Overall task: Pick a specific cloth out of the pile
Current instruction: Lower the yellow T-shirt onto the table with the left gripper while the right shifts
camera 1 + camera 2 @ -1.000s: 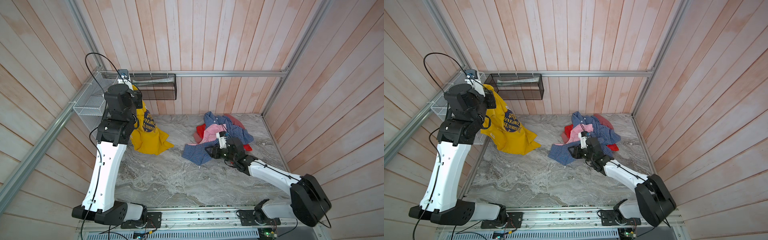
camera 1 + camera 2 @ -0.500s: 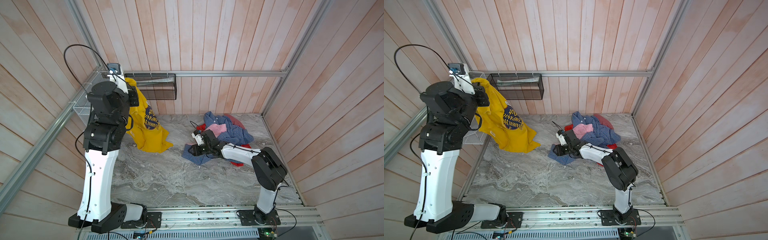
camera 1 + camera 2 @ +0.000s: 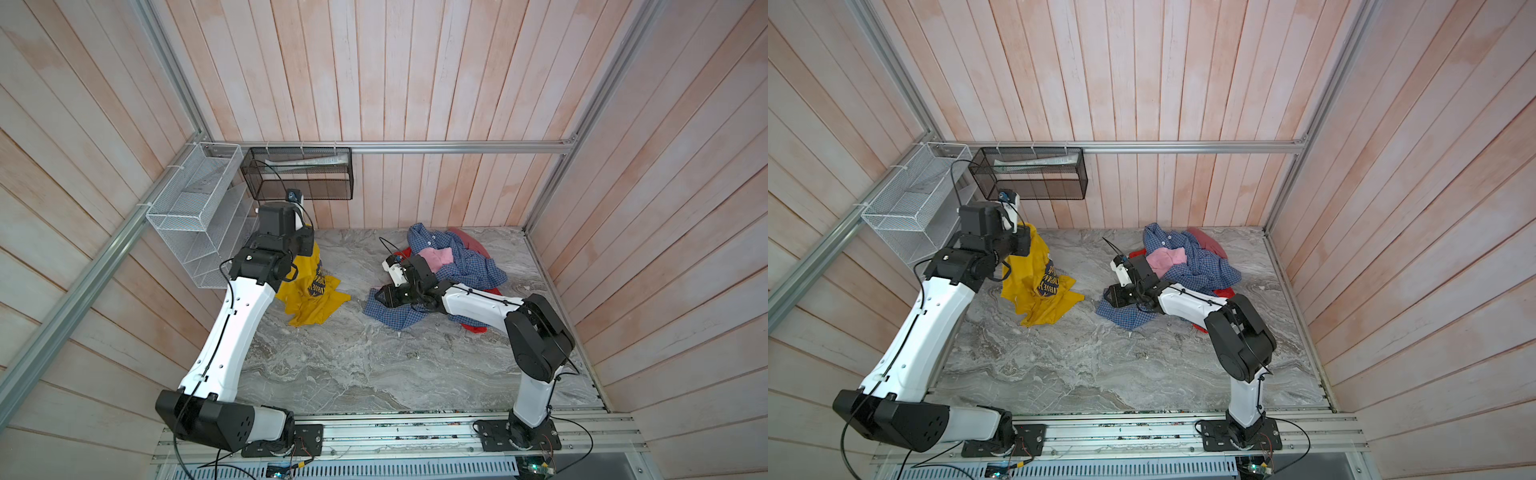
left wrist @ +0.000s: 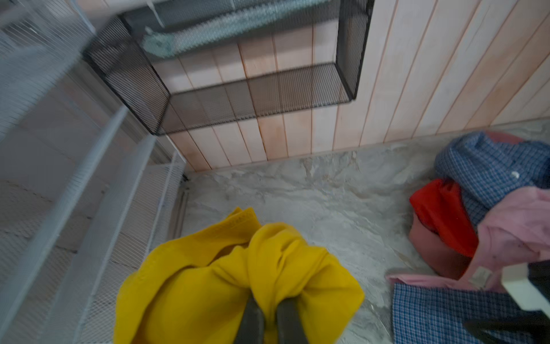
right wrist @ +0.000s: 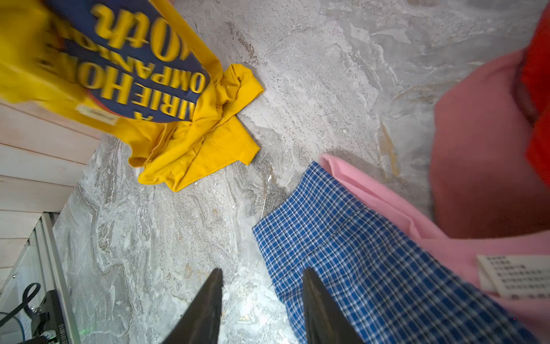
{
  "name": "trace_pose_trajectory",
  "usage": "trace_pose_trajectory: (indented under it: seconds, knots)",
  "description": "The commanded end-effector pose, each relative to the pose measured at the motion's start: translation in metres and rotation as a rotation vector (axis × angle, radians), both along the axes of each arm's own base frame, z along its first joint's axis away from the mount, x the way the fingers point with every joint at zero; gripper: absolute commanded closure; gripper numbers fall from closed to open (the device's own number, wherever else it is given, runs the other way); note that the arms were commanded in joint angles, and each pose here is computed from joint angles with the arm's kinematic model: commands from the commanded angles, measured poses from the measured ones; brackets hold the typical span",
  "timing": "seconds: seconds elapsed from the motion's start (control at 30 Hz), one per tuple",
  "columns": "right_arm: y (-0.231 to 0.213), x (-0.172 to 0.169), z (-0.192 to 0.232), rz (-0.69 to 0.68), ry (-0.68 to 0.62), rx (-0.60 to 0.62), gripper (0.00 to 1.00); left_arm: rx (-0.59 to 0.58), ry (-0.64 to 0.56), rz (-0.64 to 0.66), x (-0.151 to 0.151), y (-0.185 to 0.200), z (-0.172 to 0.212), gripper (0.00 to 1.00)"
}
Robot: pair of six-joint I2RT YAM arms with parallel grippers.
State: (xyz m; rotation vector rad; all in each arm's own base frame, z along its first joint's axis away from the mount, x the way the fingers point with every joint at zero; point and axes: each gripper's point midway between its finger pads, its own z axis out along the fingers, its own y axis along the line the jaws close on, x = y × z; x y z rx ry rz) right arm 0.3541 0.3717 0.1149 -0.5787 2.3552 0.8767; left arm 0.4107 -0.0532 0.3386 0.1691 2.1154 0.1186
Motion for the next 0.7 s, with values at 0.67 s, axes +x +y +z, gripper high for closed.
trace_pose_trajectory:
  seconds: [0.67]
  knots:
    - [-0.013, 0.006, 0.022, -0.044, -0.072, -0.031, 0.55, -0.234, 0.490, 0.100, -0.046, -0.039, -0.209, 1.00]
